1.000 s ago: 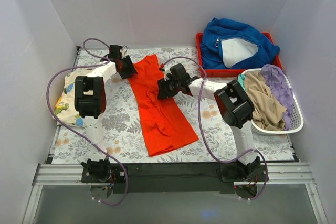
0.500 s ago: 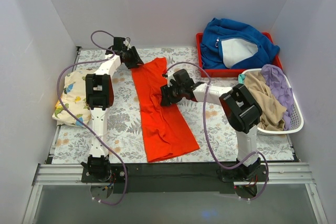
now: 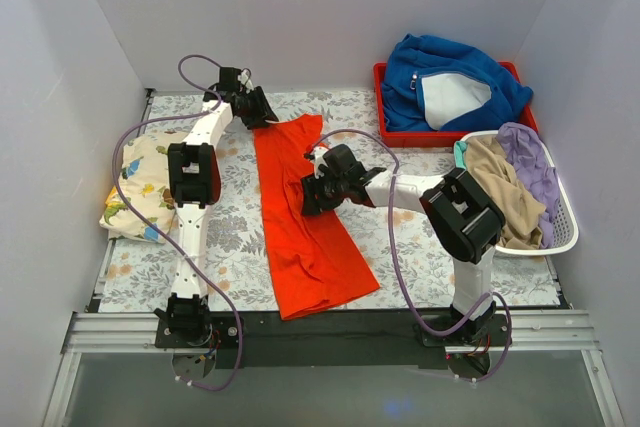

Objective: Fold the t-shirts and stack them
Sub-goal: Fold the tshirt

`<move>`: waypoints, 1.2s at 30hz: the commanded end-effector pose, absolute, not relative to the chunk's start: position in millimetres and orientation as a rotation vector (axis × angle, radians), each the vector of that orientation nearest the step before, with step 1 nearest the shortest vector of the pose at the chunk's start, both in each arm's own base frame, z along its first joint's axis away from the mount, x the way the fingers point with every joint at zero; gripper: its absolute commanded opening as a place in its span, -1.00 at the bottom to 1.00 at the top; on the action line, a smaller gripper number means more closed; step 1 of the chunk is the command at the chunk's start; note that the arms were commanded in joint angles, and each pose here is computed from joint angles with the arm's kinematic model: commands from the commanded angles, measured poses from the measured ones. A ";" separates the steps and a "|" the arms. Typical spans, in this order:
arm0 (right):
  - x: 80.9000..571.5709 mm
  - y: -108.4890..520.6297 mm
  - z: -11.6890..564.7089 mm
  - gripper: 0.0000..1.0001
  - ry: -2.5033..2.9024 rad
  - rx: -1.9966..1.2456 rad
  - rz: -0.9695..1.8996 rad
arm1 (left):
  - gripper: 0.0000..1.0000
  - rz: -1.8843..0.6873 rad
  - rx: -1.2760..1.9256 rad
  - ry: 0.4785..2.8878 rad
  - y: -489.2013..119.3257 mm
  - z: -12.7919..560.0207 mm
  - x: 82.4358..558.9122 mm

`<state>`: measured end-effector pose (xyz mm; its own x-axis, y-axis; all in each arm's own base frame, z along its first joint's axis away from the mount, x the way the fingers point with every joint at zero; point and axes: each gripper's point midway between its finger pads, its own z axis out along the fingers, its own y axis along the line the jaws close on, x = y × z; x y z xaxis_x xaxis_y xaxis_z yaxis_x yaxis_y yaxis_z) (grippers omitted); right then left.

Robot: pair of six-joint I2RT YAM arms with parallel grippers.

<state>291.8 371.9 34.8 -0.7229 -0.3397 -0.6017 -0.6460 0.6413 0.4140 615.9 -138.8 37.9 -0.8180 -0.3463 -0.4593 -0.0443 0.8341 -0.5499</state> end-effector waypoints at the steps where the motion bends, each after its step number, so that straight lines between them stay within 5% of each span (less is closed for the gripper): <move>1: 262.4 349.9 10.6 0.22 2.544 -0.781 0.788 | -0.17 -0.654 -0.322 2.483 -111.7 20.3 616.5; 8: 340.1 359.4 80.3 0.27 2.328 -0.767 0.715 | -0.17 -0.726 -0.290 2.401 -112.2 67.6 615.7; 14: 473.5 358.5 136.9 0.32 2.197 -0.663 0.777 | -0.17 -0.744 -0.272 2.306 -113.0 129.6 598.5; 16: 480.9 363.5 108.9 0.32 2.242 -0.691 0.802 | -0.17 -0.759 -0.263 2.276 -114.4 149.2 593.2; 17: 501.7 375.2 142.1 0.33 2.146 -0.703 0.823 | -0.17 -0.777 -0.262 2.242 -116.2 158.2 593.5; 36: 520.2 405.0 95.7 0.39 2.049 -0.745 1.120 | -0.16 -0.867 -0.397 2.332 -139.9 120.6 522.2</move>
